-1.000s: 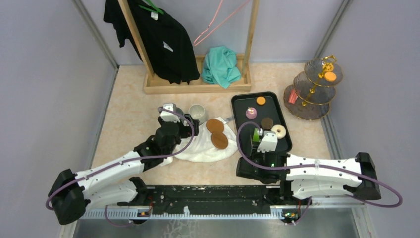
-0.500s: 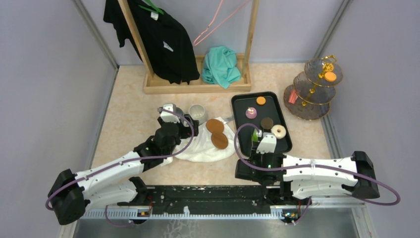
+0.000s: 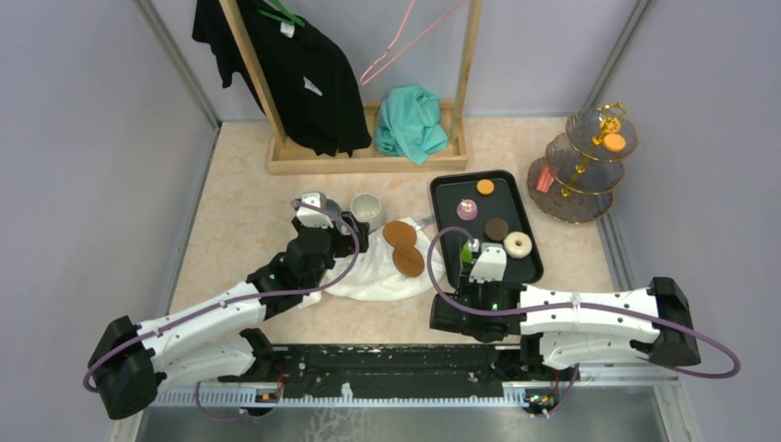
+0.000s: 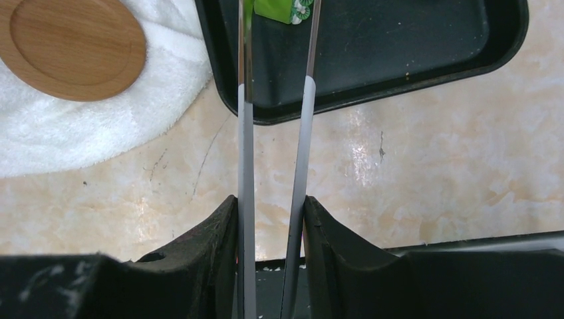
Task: Serve the afternoon tea
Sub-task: Adjust the dessert on the tray.
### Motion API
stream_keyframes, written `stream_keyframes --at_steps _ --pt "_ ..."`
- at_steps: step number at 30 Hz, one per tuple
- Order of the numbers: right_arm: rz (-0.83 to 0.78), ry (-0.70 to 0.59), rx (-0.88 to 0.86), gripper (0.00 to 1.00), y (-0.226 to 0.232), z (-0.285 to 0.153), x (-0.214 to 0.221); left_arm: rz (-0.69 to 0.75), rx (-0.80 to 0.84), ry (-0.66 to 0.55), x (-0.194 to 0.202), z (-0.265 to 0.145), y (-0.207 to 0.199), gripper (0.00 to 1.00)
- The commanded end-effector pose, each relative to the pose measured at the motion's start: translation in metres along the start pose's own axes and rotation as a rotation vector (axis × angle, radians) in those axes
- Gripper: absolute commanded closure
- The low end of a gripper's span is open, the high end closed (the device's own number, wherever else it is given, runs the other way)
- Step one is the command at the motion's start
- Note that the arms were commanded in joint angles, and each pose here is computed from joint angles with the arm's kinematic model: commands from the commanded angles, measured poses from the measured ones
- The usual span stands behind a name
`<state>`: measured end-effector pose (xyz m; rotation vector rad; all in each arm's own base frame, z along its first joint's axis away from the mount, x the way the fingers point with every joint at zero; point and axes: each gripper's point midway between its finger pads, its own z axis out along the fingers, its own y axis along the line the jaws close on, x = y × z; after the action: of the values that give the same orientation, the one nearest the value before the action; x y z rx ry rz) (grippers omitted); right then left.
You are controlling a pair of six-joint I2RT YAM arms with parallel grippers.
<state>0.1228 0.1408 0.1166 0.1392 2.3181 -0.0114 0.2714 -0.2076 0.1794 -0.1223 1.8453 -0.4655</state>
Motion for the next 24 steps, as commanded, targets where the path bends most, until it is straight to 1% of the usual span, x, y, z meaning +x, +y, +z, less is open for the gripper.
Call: stream_keyframes --at_steps 1,12,18,24 --pt "0.042 -0.026 -0.055 0.93 0.006 0.000 -0.003 -0.005 0.019 -0.016 -0.004 -0.001 -0.005 0.01" --pt "0.048 -0.016 -0.090 0.92 0.015 0.010 0.007 -0.006 0.016 -0.006 -0.001 -0.002 -0.003 0.01" --pt "0.052 -0.036 -0.116 0.92 0.029 0.024 -0.008 -0.002 0.007 -0.005 0.000 -0.002 -0.001 0.01" --pt "0.036 -0.074 -0.099 0.92 0.029 0.034 -0.034 0.005 0.005 0.007 0.003 0.001 -0.002 0.01"
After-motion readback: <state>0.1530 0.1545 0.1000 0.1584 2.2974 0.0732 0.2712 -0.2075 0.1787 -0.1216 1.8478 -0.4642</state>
